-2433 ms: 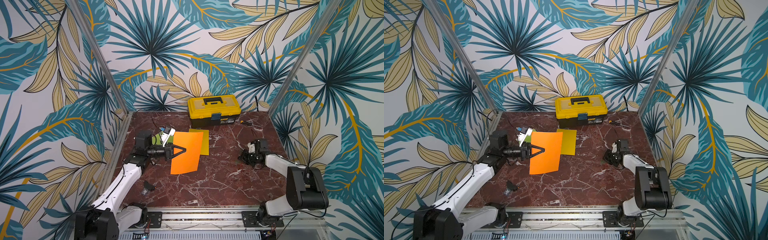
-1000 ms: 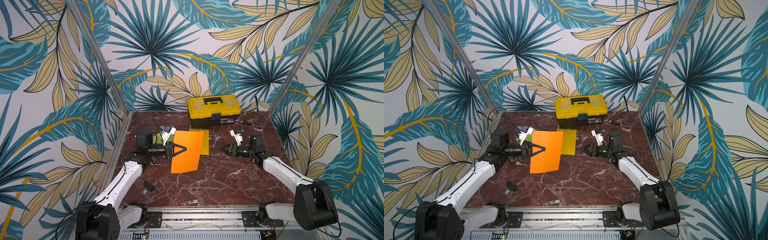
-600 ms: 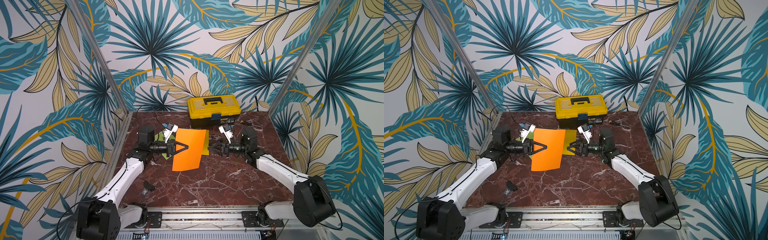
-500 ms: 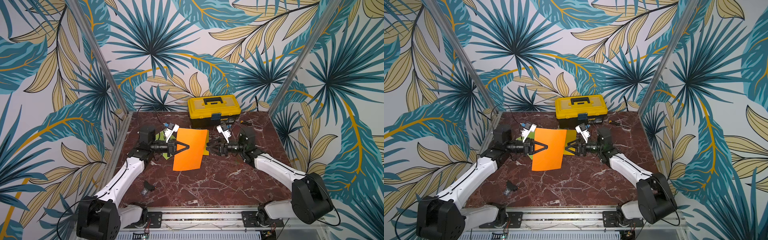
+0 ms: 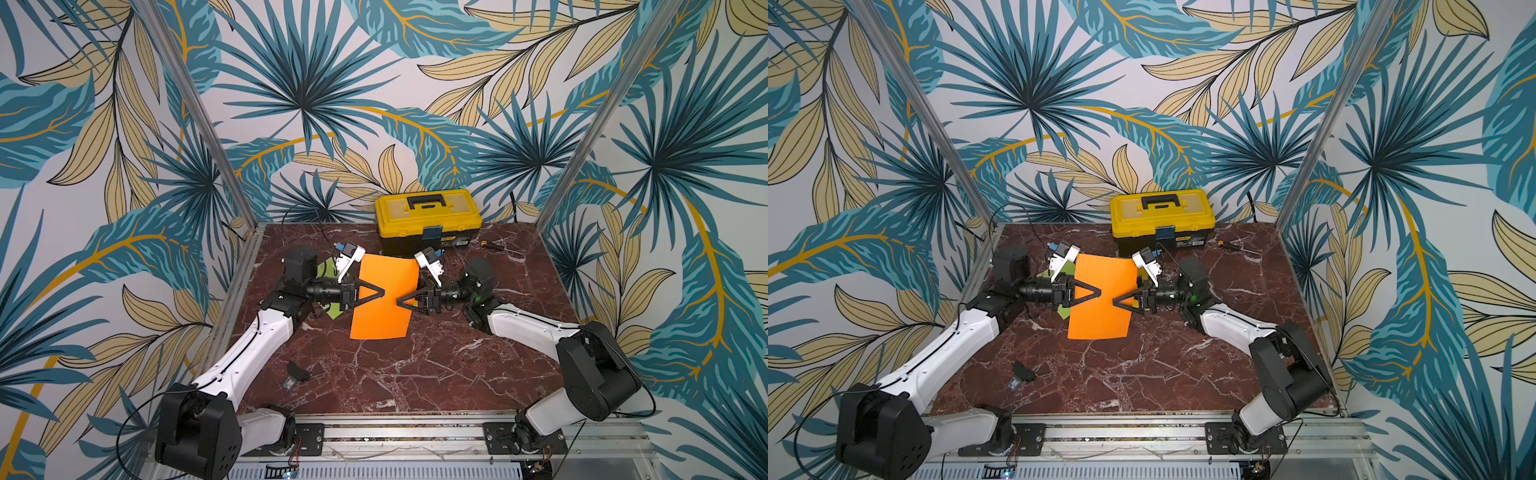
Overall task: Unclip the paperclips from the documents
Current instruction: Place the document at the document.
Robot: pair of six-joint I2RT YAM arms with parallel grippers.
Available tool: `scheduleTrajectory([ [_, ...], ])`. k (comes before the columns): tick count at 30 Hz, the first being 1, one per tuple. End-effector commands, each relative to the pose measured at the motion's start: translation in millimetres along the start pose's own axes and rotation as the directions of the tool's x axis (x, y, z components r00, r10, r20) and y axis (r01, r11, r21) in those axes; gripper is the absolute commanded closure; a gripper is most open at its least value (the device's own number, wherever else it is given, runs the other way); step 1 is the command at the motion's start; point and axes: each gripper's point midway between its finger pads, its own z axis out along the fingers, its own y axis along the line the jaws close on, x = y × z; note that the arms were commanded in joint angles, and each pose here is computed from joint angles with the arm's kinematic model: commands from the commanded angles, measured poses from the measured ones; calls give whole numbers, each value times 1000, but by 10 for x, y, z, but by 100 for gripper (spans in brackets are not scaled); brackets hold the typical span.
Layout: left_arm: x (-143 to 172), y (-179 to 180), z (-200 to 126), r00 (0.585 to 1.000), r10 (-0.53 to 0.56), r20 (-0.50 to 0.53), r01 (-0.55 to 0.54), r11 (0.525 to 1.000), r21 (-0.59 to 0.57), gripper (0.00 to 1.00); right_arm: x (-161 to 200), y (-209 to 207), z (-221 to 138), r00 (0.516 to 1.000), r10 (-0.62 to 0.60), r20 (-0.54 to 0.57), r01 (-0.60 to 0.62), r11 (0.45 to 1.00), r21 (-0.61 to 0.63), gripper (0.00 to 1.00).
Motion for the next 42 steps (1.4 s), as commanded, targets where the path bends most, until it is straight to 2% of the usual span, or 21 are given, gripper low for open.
scheduleTrajectory([
  [1, -114, -83, 6, 999, 50, 12, -50, 999, 10, 100, -103, 123, 20, 998, -53, 16, 53, 998, -39, 22],
  [6, -102, -70, 29, 999, 47, 6, -47, 999, 14, 100, -98, 152, 66, 999, -48, 14, 49, 998, -43, 10],
  [7, -106, -77, 35, 999, 48, 5, -48, 999, 16, 100, -93, 139, 73, 999, -42, 14, 43, 998, -39, 3],
  [10, -109, -72, 39, 999, 50, 6, -50, 999, 13, 100, -102, 85, 82, 999, -23, 35, 24, 999, -21, 2],
  [17, -84, -56, 27, 998, 56, 12, -56, 998, -3, 100, -140, 92, 65, 995, 19, 96, -13, 998, -55, 22],
  [23, -72, -44, 2, 998, 60, 19, -60, 998, -17, 100, -143, 101, 38, 990, 48, 134, -39, 997, -70, 34],
  [25, -73, -41, -13, 998, 63, 23, -63, 998, -22, 100, -136, 106, 29, 989, 54, 137, -45, 997, -68, 38],
  [31, -59, -2, -57, 998, 55, 30, -54, 998, -35, 100, -112, 118, 11, 989, 64, 135, -56, 996, -64, 63],
  [42, -18, 60, -90, 998, 43, 35, -41, 998, -52, 100, -87, 79, -11, 991, 75, 115, -72, 997, -32, 90],
])
